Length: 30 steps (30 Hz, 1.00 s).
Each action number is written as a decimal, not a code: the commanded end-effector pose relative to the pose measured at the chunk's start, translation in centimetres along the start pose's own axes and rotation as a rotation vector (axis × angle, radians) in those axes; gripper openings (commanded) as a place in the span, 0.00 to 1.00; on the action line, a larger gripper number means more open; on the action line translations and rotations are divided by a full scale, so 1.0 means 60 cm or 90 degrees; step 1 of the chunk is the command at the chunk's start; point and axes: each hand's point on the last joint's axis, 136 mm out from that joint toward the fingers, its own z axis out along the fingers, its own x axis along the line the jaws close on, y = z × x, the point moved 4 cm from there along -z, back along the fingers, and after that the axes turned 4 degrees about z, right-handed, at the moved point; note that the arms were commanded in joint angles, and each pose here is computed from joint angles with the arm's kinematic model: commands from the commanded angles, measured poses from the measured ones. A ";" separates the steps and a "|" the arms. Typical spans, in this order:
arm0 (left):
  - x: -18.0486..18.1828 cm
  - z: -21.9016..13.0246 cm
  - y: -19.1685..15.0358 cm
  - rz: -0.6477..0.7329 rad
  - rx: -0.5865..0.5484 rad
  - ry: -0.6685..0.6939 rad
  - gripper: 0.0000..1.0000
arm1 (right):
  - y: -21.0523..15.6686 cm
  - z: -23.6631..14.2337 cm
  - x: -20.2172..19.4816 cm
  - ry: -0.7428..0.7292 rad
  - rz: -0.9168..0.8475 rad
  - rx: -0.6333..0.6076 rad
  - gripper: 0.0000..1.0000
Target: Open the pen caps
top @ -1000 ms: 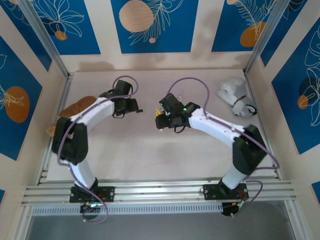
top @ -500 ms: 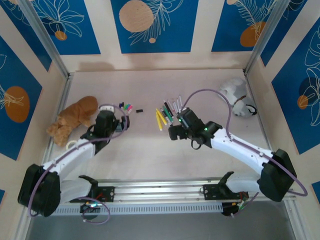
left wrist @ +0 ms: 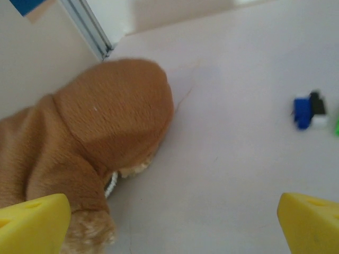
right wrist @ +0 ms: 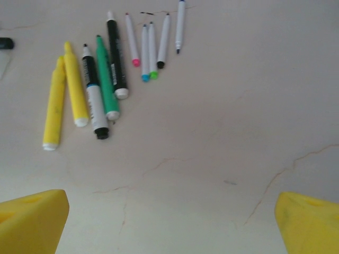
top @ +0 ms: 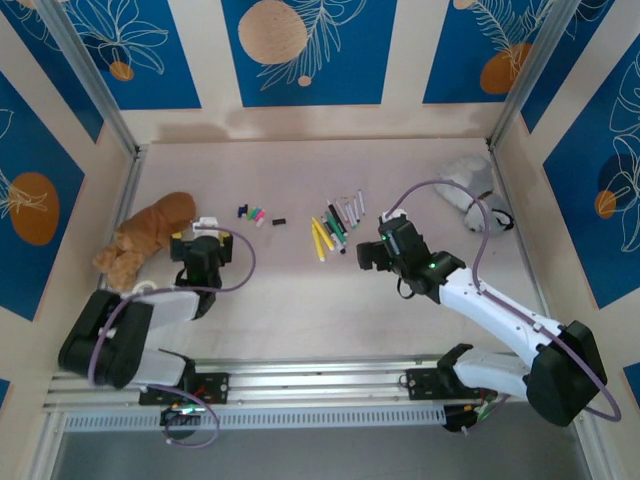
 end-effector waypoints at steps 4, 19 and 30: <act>0.012 0.025 0.039 -0.035 -0.083 0.030 1.00 | 0.001 0.016 -0.077 -0.105 0.036 -0.037 0.99; 0.016 0.047 0.005 -0.115 -0.093 -0.119 1.00 | 0.013 0.111 -0.234 -0.152 0.155 -0.179 0.99; 0.012 0.054 0.006 -0.108 -0.070 -0.126 1.00 | 0.055 0.138 -0.192 -0.018 0.070 -0.229 0.99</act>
